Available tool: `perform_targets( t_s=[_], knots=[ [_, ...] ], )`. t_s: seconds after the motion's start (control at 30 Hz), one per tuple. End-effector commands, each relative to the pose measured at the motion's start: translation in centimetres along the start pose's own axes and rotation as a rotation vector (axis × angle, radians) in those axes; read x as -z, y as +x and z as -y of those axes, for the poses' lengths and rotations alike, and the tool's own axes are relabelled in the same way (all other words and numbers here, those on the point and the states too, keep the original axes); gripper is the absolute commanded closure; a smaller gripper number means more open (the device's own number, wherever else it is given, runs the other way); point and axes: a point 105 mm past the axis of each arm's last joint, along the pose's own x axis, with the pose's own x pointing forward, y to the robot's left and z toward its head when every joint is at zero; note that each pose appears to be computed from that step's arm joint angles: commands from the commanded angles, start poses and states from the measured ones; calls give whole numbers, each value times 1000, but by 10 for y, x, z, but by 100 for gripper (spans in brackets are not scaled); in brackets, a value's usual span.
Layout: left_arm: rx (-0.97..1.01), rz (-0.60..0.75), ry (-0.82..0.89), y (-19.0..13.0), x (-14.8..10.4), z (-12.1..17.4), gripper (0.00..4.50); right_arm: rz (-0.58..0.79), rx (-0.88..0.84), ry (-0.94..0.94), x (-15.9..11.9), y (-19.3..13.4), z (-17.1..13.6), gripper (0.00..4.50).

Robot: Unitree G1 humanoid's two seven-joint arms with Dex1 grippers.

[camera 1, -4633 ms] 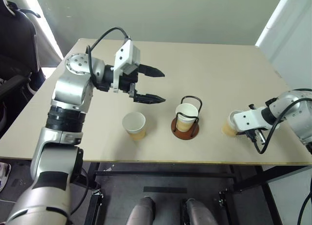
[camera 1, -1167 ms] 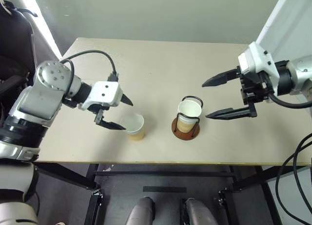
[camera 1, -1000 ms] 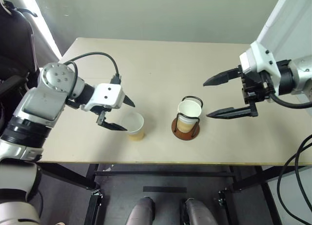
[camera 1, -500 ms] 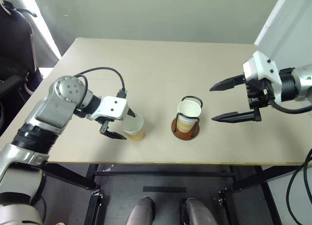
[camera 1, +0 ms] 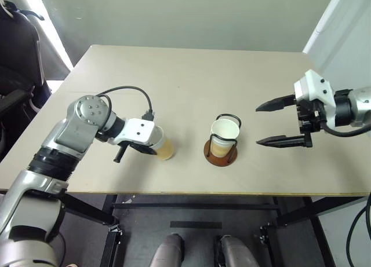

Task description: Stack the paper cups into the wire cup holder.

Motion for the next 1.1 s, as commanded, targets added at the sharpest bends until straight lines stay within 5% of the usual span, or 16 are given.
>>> perform_targets(
  t_s=[0.03,0.43,0.87,1.1],
  knots=[
    [-8,16,39,-12,-10,-6,448,-51,52,-45,6,-15,9,0],
    [-226,83,146,-42,-43,-65,448,-249,60,-78,50,-29,33,0],
    [-332,340,286,-53,-117,-100,448,-193,33,-17,36,-21,20,0],
    [-306,420,291,-47,-134,-102,448,-196,48,-9,36,-21,18,0]
  ],
)
